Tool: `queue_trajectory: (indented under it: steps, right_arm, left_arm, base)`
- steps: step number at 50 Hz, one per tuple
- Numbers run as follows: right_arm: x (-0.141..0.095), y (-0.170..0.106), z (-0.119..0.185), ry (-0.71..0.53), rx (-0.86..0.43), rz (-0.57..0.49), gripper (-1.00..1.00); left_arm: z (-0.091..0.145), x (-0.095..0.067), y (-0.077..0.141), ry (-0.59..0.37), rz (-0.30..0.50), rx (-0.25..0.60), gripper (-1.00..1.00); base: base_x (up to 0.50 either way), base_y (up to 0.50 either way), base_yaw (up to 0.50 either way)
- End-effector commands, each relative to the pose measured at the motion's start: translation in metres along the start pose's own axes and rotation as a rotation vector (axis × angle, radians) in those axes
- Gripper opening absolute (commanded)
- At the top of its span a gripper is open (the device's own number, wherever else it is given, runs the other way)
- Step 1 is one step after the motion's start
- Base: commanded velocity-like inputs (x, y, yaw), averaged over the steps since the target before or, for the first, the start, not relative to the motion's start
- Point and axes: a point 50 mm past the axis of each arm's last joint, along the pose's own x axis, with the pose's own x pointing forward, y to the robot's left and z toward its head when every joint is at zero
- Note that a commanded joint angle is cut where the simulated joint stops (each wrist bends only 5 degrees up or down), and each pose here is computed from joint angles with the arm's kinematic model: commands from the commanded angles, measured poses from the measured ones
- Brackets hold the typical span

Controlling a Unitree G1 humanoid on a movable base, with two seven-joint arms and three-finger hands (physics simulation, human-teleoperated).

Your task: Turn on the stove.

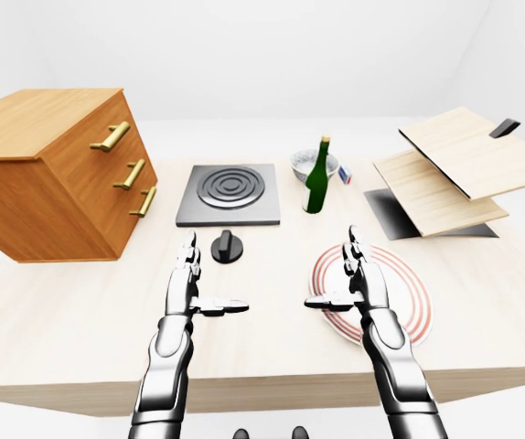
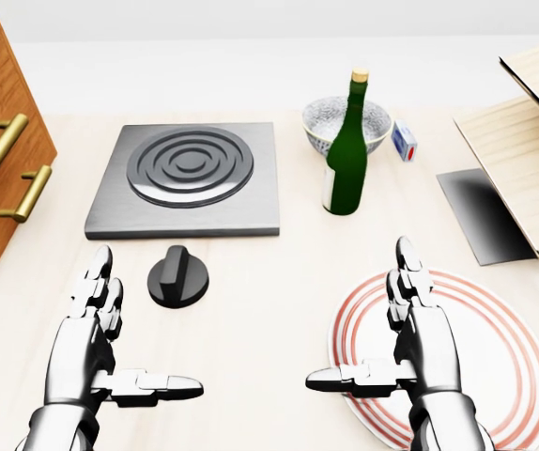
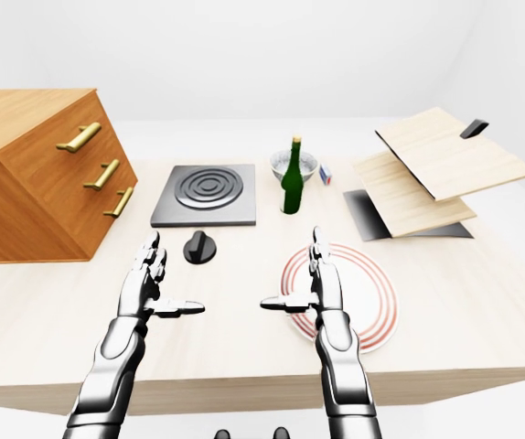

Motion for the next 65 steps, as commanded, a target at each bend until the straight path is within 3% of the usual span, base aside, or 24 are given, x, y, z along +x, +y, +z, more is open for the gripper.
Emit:
queue_trajectory:
  steps: [1, 22, 34, 39, 48, 59, 65]
  right_arm:
    - [0.001, 0.0, 0.0, -0.001, 0.004, 0.006, 1.0]
    - [-0.001, 0.0, 0.002, -0.011, 0.009, 0.008, 1.0]
    - [-0.003, -0.001, 0.004, -0.027, 0.007, 0.003, 1.0]
    - [-0.001, -0.003, 0.005, -0.029, 0.011, 0.0, 1.0]
    - [-0.001, -0.004, 0.007, -0.036, 0.018, 0.002, 1.0]
    - [-0.001, -0.004, 0.007, -0.036, 0.018, 0.002, 1.0]
    - [0.0, -0.005, 0.008, -0.037, 0.021, 0.0, 1.0]
  left_arm:
    - [-0.001, 0.001, 0.0, 0.004, -0.002, 0.003, 1.0]
    - [-0.003, 0.005, 0.002, 0.016, 0.003, 0.003, 1.0]
    - [-0.007, 0.007, 0.002, 0.032, 0.005, 0.002, 1.0]
    - [-0.019, 0.01, -0.007, 0.056, -0.015, 0.023, 1.0]
    - [-0.064, 0.03, -0.014, 0.25, -0.041, 0.029, 1.0]
    - [-0.076, 0.028, -0.023, 0.31, -0.074, 0.029, 1.0]
    - [-0.089, 0.027, -0.028, 0.388, -0.09, 0.036, 1.0]
  base:
    - [0.5, 0.0, 0.0]
    - [0.5, 0.0, 0.0]
    - [0.0, 0.0, 0.0]
    - [0.0, 0.0, 0.0]
    - [0.0, 0.0, 0.0]
    - [0.0, 0.0, 0.0]
    - [0.0, 0.0, 0.0]
